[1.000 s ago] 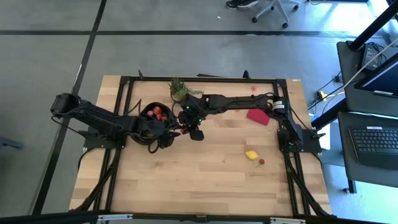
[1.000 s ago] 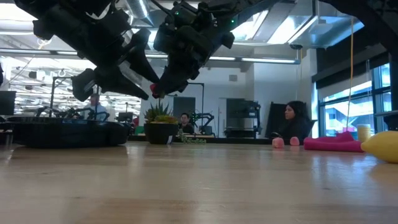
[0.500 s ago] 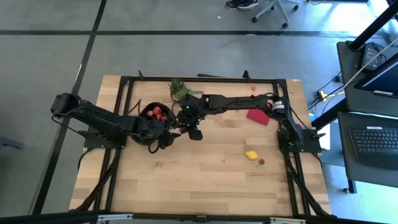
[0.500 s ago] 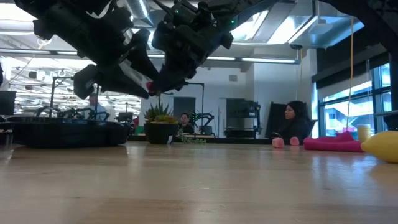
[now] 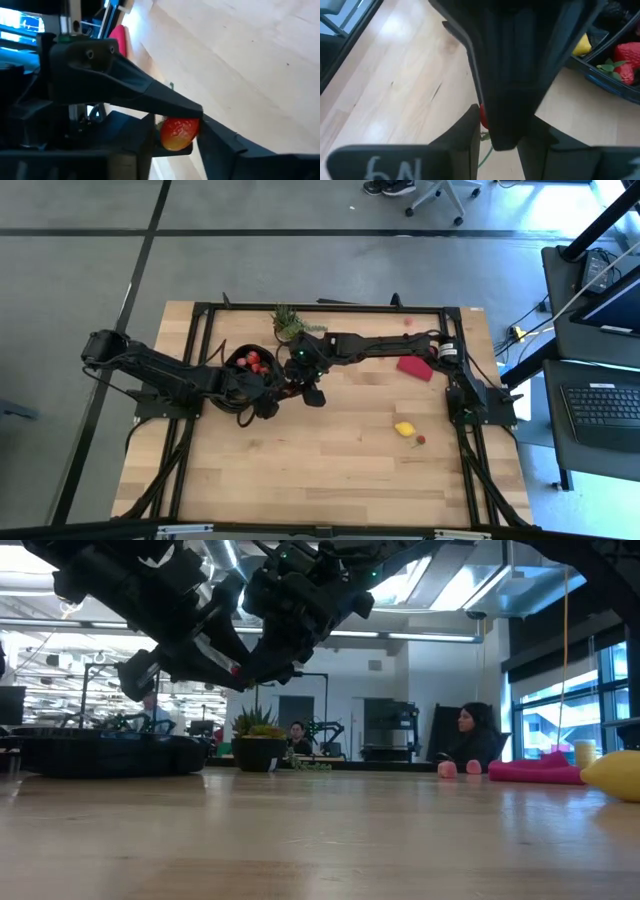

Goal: Pick and placing Produce into tupperware
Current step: Put the red strawberry into the black container

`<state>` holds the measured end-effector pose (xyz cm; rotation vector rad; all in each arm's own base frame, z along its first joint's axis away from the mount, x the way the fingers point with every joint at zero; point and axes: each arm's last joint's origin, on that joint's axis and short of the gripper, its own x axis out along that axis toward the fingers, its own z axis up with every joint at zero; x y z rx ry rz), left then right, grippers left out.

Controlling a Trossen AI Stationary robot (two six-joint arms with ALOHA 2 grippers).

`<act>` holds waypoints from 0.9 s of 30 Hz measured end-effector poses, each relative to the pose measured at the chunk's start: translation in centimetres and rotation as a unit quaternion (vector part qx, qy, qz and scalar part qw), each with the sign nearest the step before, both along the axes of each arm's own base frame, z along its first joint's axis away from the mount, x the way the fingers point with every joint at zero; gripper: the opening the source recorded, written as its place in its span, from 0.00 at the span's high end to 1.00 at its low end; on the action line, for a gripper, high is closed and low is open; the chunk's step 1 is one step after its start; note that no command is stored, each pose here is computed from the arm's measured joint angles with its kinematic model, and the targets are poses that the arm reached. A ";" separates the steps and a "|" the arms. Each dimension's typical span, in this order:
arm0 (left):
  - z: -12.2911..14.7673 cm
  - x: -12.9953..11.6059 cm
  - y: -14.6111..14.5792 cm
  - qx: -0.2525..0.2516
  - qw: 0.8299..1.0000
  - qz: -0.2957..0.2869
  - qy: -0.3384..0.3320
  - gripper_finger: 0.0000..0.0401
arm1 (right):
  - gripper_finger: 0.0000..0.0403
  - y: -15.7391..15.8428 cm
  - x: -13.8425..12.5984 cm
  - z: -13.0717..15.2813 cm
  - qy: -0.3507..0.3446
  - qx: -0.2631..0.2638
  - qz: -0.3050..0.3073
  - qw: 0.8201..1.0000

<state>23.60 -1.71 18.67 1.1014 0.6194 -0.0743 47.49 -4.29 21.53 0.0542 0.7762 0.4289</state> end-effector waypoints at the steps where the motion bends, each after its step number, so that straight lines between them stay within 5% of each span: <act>1: 0.0 0.0 0.0 -0.002 1.000 -0.003 0.000 0.70 | 0.76 0.0 0.0 0.0 -0.001 0.001 0.001 1.000; 5: 0.0 0.1 -0.2 -0.014 0.999 -0.029 -0.002 0.78 | 0.76 0.2 0.0 0.0 0.001 0.008 0.008 1.000; 19: 0.1 0.1 -0.1 -0.011 1.000 -0.017 -0.006 0.78 | 0.75 0.2 0.0 0.0 0.003 0.006 0.005 1.000; 27: 0.4 0.2 0.1 -0.023 0.999 0.026 -0.029 0.79 | 0.56 0.2 -0.1 -0.1 0.023 0.019 -0.020 0.999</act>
